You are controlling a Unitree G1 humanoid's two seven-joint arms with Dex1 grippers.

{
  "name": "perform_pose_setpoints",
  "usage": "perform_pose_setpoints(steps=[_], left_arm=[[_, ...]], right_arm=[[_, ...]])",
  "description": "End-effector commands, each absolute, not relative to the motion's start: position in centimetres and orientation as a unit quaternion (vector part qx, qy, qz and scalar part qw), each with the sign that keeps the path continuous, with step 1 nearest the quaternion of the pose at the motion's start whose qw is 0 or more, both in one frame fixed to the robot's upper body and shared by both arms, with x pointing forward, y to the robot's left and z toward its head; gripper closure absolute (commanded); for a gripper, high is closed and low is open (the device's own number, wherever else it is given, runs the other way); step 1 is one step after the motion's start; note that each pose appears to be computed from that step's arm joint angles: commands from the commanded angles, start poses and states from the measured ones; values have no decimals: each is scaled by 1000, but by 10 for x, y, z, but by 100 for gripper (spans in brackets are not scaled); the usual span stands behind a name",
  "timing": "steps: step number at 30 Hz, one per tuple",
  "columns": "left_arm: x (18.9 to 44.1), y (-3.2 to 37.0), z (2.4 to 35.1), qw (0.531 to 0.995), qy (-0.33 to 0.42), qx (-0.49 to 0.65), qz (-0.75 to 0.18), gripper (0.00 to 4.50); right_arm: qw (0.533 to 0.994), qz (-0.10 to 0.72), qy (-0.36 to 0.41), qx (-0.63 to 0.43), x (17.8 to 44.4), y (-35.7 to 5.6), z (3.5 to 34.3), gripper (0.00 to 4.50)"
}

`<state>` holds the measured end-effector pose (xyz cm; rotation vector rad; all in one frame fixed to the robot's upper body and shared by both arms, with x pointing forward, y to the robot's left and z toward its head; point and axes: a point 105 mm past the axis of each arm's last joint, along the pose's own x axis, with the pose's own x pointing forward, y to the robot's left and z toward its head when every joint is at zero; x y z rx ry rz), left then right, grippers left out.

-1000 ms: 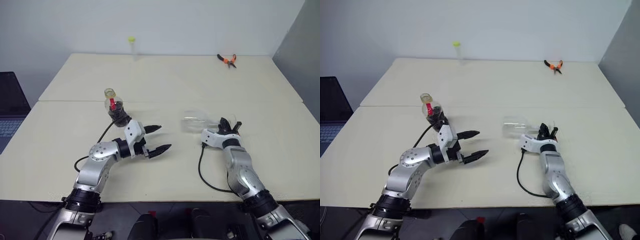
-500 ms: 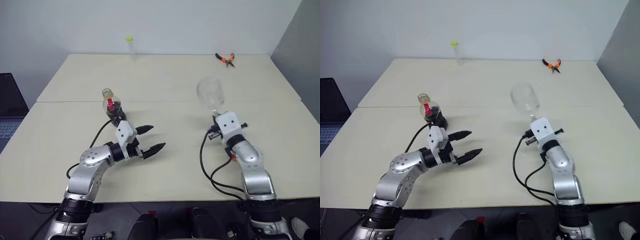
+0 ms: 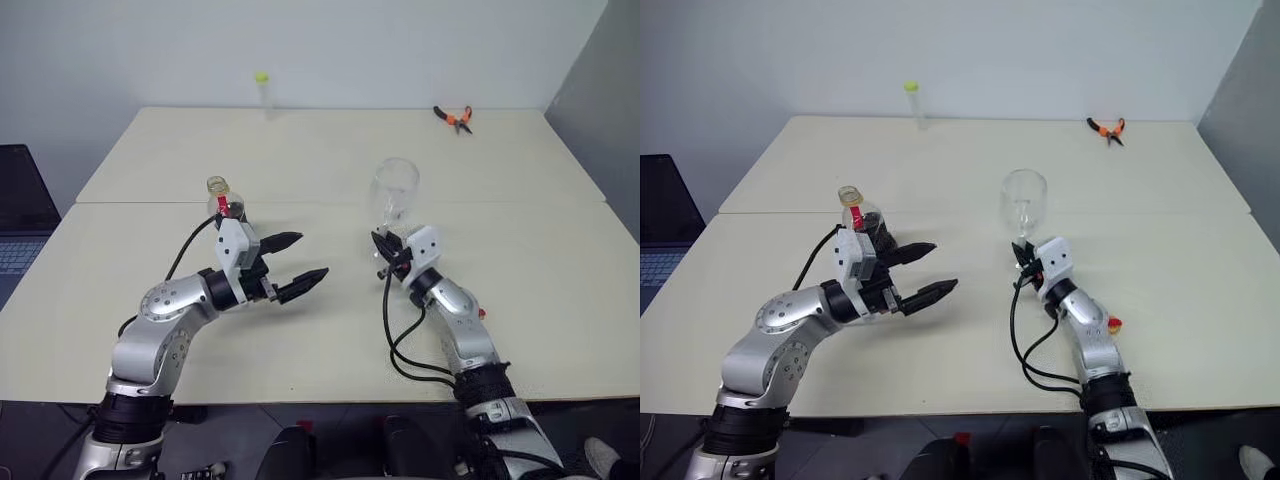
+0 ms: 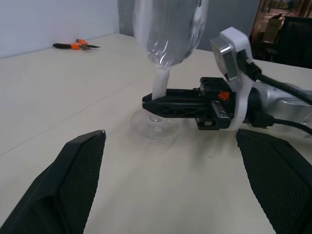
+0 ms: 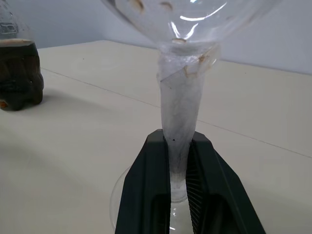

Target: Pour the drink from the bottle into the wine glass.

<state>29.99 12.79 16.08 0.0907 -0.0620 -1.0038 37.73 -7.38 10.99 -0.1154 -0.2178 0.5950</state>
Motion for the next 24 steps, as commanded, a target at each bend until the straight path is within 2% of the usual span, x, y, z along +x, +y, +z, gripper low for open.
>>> perform_pose_setpoints(steps=[1,8,20,21,24], left_arm=[[298,128,182,872,-61,57,-483,0],[300,130,188,875,-71,67,-474,0],[299,130,198,876,-93,77,-467,0],[298,131,198,876,-93,77,-466,0],[296,133,199,879,-96,84,-459,0]], right_arm=[[945,293,-130,-60,387,-74,118,433],[943,315,-94,-54,390,-72,98,433],[944,319,-46,-65,387,-80,77,21],[945,319,-42,-66,387,-81,75,2],[944,322,-37,-63,385,-82,73,2]])
